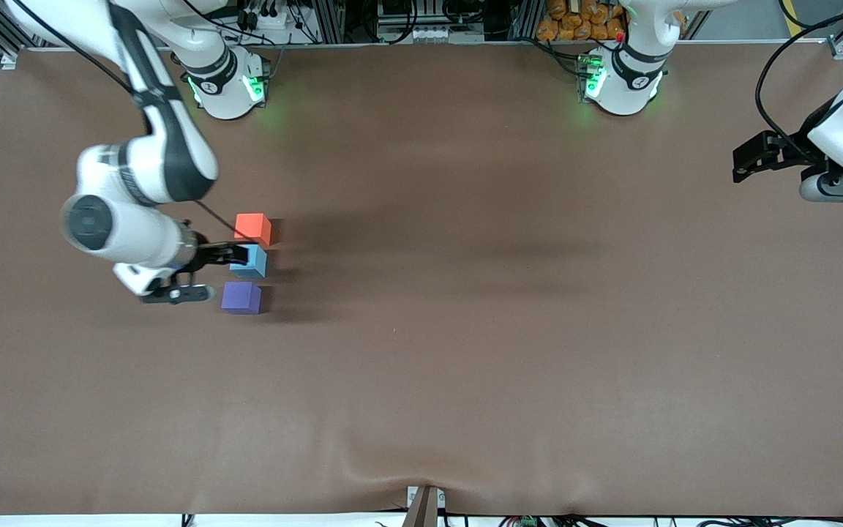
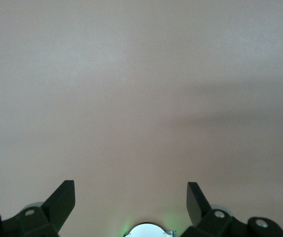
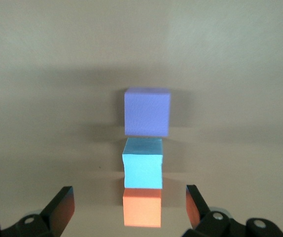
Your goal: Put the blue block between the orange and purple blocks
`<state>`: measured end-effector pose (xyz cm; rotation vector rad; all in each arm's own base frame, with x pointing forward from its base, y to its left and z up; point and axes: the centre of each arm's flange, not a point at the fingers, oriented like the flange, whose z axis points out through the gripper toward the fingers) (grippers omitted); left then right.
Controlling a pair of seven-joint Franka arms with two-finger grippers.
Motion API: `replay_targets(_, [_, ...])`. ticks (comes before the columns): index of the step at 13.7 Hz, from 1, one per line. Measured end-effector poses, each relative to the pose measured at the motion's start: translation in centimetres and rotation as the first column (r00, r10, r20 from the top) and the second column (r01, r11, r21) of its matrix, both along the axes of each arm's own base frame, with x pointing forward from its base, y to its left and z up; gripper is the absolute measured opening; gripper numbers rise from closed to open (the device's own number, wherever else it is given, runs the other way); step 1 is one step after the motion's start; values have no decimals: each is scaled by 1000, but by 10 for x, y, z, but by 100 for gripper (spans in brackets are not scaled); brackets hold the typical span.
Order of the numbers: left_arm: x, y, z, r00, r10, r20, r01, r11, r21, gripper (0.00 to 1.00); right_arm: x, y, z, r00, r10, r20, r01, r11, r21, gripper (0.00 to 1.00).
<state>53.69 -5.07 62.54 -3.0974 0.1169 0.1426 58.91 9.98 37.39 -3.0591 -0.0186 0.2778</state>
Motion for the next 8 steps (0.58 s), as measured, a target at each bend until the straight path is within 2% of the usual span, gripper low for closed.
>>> replay_targets(2, [-2,-1,2,1000,-3,-4,3,1000,1,100,17,-24,44,999,-27,17,26,1000,7,100])
replay_targets(4, [-2,-2,1,1000,-4,-9,4,1000,1,100,30,-60,79,999,-8,53,7,1000,21,100])
replay_targets(8, [-3,-3,1,1000,-6,-12,6,1000,1,100,38,-135,135,995,16,95,-20,999,37,100])
